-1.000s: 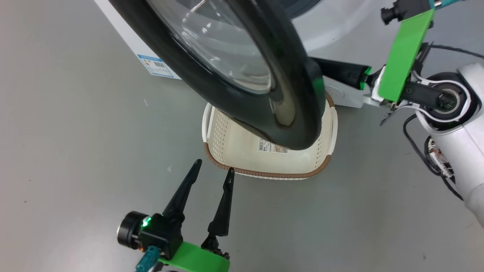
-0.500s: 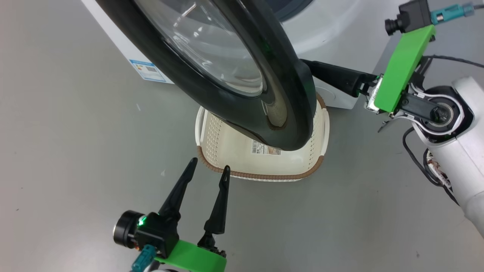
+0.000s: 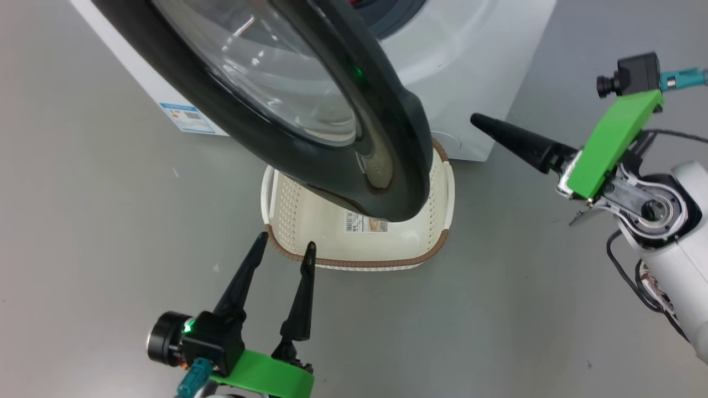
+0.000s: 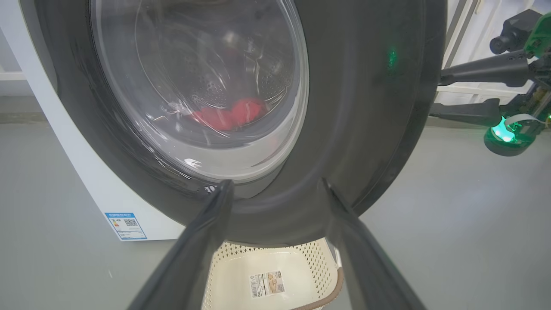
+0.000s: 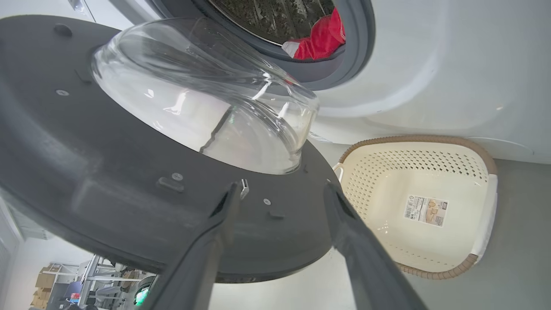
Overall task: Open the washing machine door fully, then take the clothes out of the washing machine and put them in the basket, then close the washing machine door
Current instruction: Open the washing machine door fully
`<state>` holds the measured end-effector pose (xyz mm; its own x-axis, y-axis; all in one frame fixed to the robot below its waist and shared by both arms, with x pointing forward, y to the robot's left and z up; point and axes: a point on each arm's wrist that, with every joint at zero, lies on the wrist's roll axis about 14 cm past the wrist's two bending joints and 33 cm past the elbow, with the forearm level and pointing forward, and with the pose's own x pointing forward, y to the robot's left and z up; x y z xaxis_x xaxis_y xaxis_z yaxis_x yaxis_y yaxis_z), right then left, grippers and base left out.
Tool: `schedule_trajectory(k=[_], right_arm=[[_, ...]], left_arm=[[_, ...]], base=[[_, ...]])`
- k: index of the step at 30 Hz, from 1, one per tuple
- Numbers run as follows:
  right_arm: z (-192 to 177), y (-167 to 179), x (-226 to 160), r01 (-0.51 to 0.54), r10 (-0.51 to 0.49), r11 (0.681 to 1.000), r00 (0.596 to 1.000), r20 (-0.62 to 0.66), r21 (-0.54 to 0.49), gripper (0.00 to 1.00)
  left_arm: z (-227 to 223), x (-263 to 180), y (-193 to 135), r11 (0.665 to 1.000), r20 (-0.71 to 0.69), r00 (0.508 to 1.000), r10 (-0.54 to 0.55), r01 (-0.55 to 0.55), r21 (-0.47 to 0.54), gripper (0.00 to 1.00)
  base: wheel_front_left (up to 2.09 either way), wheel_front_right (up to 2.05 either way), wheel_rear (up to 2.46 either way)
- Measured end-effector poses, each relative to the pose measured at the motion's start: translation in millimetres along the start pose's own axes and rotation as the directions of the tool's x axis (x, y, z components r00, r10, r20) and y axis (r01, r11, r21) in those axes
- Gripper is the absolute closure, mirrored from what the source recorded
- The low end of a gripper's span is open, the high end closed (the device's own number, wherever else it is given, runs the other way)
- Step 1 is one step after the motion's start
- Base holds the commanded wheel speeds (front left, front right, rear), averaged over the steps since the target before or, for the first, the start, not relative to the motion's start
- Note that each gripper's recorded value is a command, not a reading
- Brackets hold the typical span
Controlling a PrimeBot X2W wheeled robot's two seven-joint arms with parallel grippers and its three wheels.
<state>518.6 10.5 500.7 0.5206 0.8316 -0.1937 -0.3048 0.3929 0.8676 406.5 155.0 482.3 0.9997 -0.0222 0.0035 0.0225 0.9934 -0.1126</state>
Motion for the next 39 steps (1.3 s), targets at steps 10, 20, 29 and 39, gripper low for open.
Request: schedule_trajectory(k=[10, 20, 29, 39], right_arm=[[-0.1, -40.8, -34.5, 0.112, -0.111, 0.994, 0.987, 0.112, 0.0, 0.0], [-20.1, -77.3, -66.6, 0.244, -0.23, 0.968, 0.956, 0.184, -0.062, 0.0], [-38.0, -107.6, -97.0, 0.359, -0.326, 0.929, 0.908, 0.262, -0.089, 0.0], [-42.7, -119.4, -118.1, 0.425, -0.35, 0.893, 0.862, 0.367, -0.146, 0.0]], left_arm=[[-3.2, 6.5, -0.9, 1.0, -0.003, 1.0, -0.009, 0.009, -0.002, 0.0], [-3.2, 8.8, 0.8, 1.0, 0.0, 1.0, -0.004, 0.004, 0.001, 0.0], [-4.0, 6.9, 0.5, 1.0, -0.002, 1.0, -0.003, 0.003, -0.003, 0.0], [-7.7, 2.6, -0.4, 1.0, -0.015, 1.0, -0.009, 0.009, -0.002, 0.0]], base=[[0.0, 0.0, 0.0], [0.0, 0.0, 0.0], [0.0, 0.0, 0.0], [0.0, 0.0, 0.0]])
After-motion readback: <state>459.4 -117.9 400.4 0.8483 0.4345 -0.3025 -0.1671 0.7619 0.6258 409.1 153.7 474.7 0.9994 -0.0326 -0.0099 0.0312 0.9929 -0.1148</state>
